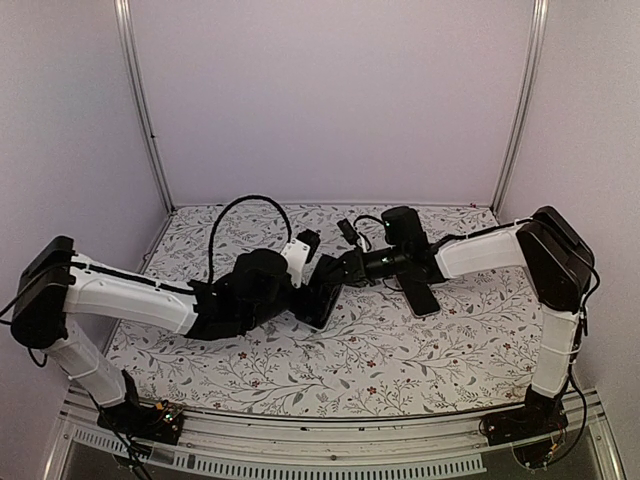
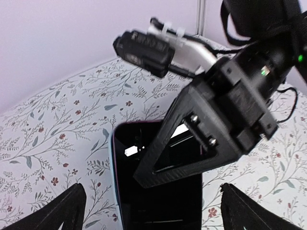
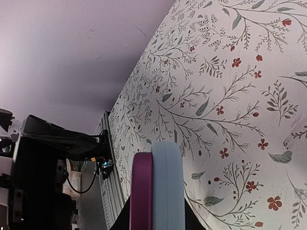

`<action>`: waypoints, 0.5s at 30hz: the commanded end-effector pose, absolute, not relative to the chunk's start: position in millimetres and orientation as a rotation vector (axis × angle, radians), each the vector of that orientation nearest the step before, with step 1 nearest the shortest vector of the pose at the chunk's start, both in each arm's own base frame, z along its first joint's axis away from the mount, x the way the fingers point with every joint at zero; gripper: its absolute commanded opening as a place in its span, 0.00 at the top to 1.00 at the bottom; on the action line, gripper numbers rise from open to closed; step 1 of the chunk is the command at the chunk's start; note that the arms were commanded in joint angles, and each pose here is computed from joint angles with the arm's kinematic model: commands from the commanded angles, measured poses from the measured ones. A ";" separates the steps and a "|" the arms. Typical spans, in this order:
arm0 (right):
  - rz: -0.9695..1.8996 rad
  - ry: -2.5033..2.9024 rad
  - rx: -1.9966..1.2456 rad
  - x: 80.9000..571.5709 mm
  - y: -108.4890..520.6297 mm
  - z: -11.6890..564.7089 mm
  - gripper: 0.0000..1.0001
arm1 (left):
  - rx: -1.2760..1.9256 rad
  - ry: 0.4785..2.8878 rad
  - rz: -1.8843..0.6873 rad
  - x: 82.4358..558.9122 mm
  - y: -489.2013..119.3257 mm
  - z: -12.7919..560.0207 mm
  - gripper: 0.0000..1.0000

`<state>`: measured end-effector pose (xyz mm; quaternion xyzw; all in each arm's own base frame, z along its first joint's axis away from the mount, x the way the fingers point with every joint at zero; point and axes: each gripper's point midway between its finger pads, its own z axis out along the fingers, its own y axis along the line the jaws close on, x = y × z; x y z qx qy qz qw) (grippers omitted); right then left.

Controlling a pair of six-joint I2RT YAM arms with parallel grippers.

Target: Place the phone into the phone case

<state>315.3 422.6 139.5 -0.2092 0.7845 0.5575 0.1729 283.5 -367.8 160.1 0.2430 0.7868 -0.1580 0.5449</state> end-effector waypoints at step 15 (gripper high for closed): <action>1.442 1.682 -1.266 228.7 386.7 269.1 0.98 | 1.103 1.600 -1.042 191.8 -364.3 257.6 0.07</action>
